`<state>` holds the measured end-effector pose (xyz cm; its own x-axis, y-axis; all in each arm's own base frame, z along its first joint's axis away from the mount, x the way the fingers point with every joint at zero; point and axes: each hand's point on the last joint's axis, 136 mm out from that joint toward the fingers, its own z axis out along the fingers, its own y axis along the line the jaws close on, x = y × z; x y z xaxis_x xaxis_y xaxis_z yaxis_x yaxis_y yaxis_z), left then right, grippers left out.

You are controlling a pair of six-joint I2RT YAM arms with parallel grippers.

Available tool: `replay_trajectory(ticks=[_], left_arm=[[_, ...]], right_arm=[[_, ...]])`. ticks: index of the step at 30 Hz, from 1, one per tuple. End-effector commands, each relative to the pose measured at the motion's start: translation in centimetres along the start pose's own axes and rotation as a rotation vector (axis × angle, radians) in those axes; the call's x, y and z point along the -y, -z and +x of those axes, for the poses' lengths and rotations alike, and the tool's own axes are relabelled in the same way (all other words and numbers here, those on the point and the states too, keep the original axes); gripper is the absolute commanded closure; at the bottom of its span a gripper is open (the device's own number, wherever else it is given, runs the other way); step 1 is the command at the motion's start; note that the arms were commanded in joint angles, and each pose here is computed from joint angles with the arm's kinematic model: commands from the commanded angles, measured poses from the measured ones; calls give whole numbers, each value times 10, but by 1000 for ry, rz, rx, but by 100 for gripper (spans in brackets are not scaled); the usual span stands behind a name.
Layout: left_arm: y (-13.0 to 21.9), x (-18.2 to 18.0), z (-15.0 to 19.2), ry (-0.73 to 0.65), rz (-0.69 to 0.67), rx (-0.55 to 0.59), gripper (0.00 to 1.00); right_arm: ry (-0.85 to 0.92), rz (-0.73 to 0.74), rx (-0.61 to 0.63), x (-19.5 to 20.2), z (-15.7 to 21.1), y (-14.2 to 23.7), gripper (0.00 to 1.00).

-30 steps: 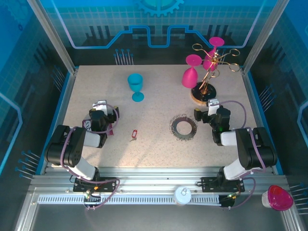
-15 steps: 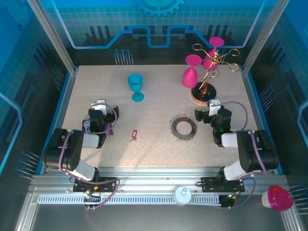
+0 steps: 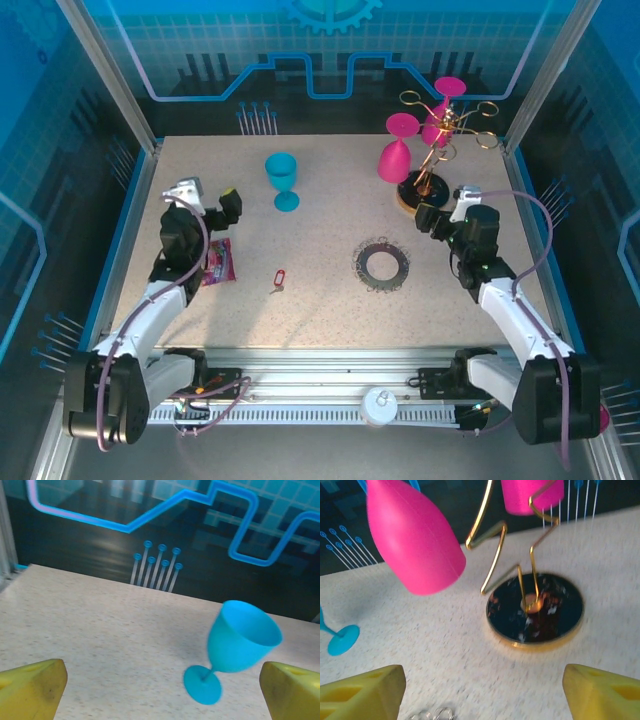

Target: Put the keys on the keyring

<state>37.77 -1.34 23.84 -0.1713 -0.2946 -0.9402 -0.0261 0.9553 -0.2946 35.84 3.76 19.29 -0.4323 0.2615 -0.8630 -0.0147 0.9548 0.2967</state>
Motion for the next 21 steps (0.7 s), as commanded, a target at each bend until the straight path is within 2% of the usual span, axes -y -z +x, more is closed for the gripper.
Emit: replay_trajectory(ticks=[1, 7, 14, 21], left_arm=[[4, 24, 32, 163, 119, -209, 1], [15, 75, 68, 206, 228, -353, 1], [41, 131, 123, 265, 275, -528, 1], [54, 163, 175, 340, 275, -660, 1]], right_arm=[[-131, 45, -317, 1, 64, 18, 22], [-69, 30, -480, -18, 103, 42, 23], [-29, 3, -608, -31, 142, 73, 26], [-13, -18, -690, -49, 168, 75, 43]])
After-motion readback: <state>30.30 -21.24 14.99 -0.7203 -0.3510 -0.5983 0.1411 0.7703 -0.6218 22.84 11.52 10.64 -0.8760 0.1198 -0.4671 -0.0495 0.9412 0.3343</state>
